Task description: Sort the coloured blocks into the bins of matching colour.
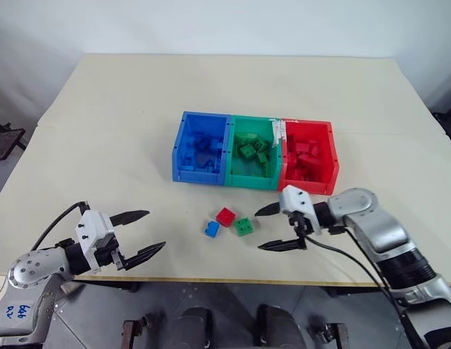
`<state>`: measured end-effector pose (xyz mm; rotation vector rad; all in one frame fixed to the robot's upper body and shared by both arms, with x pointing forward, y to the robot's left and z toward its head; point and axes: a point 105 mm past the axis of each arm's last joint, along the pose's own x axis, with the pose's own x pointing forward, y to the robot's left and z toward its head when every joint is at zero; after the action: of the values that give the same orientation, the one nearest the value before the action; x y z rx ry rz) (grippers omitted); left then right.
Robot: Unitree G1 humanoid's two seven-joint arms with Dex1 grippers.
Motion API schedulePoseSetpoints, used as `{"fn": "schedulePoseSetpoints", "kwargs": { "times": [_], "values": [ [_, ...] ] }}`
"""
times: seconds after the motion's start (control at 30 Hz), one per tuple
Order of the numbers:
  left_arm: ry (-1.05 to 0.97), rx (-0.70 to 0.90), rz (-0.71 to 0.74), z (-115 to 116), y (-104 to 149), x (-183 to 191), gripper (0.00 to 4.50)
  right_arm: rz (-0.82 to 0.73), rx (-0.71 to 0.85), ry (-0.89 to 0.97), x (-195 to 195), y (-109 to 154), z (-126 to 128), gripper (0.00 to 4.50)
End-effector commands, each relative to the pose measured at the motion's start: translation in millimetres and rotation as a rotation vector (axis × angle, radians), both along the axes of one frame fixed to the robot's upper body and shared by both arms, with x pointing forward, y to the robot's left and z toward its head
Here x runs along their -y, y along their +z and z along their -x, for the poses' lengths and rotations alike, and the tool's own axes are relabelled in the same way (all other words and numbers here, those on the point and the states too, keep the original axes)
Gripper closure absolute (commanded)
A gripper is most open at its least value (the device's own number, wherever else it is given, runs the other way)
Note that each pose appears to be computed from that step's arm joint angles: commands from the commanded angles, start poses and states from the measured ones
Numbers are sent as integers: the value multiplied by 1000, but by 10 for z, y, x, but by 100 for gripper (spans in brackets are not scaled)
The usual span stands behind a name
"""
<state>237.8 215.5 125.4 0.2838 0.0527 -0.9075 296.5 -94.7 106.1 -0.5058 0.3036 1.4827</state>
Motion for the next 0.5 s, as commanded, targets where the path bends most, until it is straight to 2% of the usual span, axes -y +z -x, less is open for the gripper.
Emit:
{"fn": "schedulePoseSetpoints", "kwargs": {
  "times": [0.03, 0.17, 0.27, 0.4, 0.5],
  "values": [
    [7, 49, 5, 16, 101, 0, 0, -24, 48, 22, -170, 31, -38, 3],
    [4, 51, 9, 16, 101, 33, 0, -28, 73, 20, -271, 6, -81, 3],
    [-9, 54, 14, 9, 108, 78, 0, -33, 91, 33, -300, 4, -84, 59],
    [-22, 59, 18, 3, 126, 110, 0, -41, 115, 39, -251, 47, -79, 193],
    [-25, 62, 19, -6, 130, 119, 0, -85, 184, 100, -205, 182, -49, 299]
  ]
}}
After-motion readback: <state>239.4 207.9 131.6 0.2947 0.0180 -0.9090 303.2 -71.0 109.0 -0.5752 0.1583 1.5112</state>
